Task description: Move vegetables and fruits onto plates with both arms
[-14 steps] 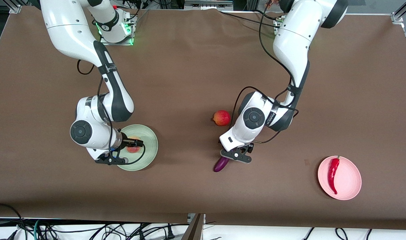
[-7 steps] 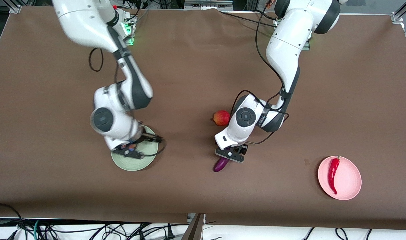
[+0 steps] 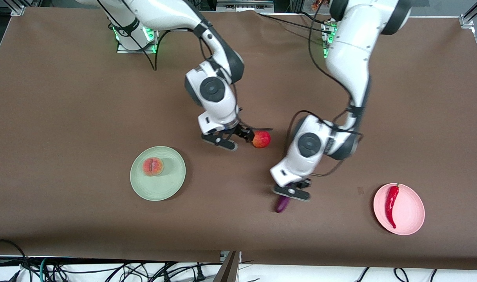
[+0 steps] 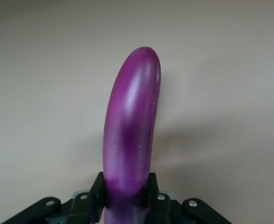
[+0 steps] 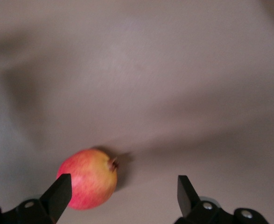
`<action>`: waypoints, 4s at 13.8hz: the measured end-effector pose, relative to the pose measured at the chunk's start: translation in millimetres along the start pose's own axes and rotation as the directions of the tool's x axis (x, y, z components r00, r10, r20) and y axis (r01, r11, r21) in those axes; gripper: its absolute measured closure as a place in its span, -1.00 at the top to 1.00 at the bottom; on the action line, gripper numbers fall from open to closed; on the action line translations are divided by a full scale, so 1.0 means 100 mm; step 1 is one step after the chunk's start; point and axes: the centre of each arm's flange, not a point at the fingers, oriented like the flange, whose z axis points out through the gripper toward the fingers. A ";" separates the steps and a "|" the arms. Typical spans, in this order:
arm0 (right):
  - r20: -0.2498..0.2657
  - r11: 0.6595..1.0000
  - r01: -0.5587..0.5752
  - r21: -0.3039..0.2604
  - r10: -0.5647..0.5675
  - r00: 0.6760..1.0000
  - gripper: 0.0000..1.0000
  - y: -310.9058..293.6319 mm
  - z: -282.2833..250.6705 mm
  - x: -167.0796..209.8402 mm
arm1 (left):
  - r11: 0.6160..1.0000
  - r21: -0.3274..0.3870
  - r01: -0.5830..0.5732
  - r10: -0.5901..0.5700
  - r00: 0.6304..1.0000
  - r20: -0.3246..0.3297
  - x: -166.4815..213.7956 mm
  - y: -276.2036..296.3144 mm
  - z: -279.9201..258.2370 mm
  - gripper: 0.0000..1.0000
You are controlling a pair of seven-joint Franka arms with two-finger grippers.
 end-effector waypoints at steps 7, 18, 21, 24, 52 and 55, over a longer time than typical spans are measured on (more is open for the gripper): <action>-0.148 0.994 0.109 0.009 -0.106 0.983 1.00 -0.44 0.74 -0.84 | 0.999 0.042 0.023 -0.024 0.999 0.022 -0.21 -2.86 -0.40 -0.23; -0.211 0.995 0.103 0.005 -0.100 0.972 0.80 -0.48 0.97 -0.51 | 0.985 0.050 0.167 -0.169 0.985 0.036 -0.76 -3.98 0.24 -0.23; -0.224 0.996 0.088 0.009 -0.083 0.971 0.80 -0.43 0.70 -0.13 | 0.987 0.038 0.159 -0.160 0.986 0.045 -0.74 -3.87 0.36 -0.23; -0.208 0.982 0.174 -0.075 -0.186 0.960 0.80 -0.20 0.26 0.36 | 0.986 0.043 0.158 -0.160 0.987 0.026 -0.71 -3.89 0.31 0.07; 0.057 0.950 0.312 -0.010 -0.311 0.949 1.00 3.22 -3.54 1.78 | 0.960 0.034 0.278 -0.279 0.937 0.212 -1.39 -2.47 -3.64 1.00; 0.090 0.940 0.337 -0.056 -0.331 0.939 1.00 3.51 -3.79 1.67 | 0.953 0.002 0.303 -0.295 0.925 0.238 -1.51 -2.50 -3.53 1.00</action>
